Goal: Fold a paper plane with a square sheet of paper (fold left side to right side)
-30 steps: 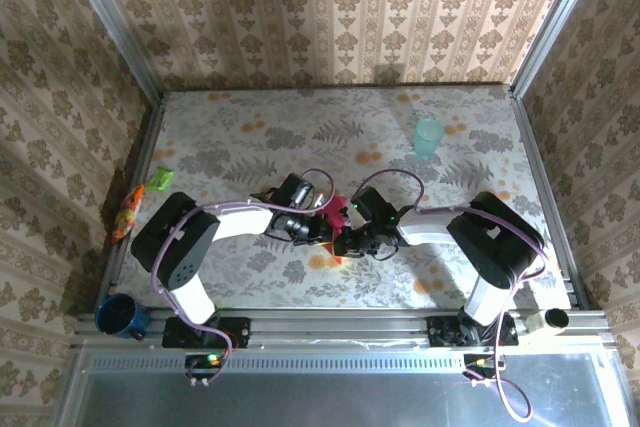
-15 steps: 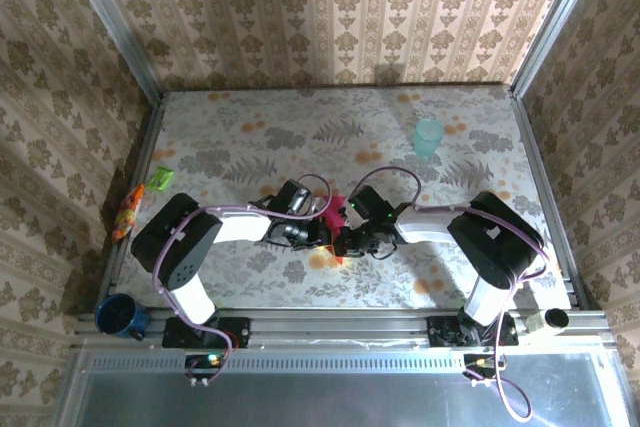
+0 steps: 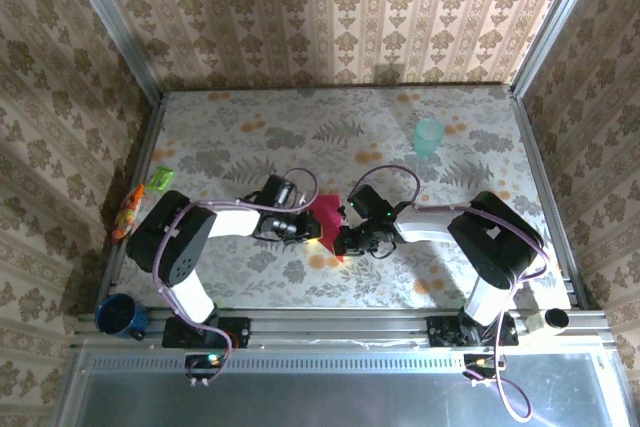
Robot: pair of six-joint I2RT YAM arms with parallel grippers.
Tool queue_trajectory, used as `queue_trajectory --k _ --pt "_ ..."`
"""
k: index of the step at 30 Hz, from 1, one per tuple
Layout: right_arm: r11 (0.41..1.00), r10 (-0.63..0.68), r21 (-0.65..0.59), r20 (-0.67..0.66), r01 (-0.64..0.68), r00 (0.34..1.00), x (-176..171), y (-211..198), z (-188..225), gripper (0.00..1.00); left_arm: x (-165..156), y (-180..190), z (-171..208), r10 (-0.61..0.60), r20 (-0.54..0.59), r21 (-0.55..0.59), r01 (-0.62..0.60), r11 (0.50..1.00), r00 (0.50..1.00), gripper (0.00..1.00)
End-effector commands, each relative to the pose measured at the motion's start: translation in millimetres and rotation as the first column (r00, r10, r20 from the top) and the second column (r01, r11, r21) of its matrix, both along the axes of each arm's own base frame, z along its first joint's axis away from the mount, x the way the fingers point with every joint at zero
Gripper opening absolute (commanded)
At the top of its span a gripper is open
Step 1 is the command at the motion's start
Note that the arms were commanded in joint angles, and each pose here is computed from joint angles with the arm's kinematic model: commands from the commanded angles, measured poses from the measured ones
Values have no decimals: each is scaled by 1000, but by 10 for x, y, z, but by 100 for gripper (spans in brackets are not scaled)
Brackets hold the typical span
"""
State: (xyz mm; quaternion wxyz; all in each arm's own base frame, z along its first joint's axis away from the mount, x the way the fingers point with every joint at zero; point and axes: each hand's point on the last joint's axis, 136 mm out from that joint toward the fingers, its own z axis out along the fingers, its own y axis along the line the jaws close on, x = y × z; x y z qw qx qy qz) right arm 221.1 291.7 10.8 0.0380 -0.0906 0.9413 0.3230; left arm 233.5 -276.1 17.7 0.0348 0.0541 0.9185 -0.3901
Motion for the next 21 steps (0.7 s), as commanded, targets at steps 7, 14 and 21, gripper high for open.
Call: queue_trajectory --k 7,14,21 --pt "981 -14 -196 -131 -12 991 -335 -401 -400 0 304 655 -139 83 66 176 -93 980 994 2" --pt "990 -13 -138 -110 -3 994 -275 -291 -309 0 252 588 226 49 137 129 -67 989 989 2" --pt "992 -20 -123 -88 9 996 -247 -283 -271 0 -4 48 430 -83 177 38 77 996 981 2"
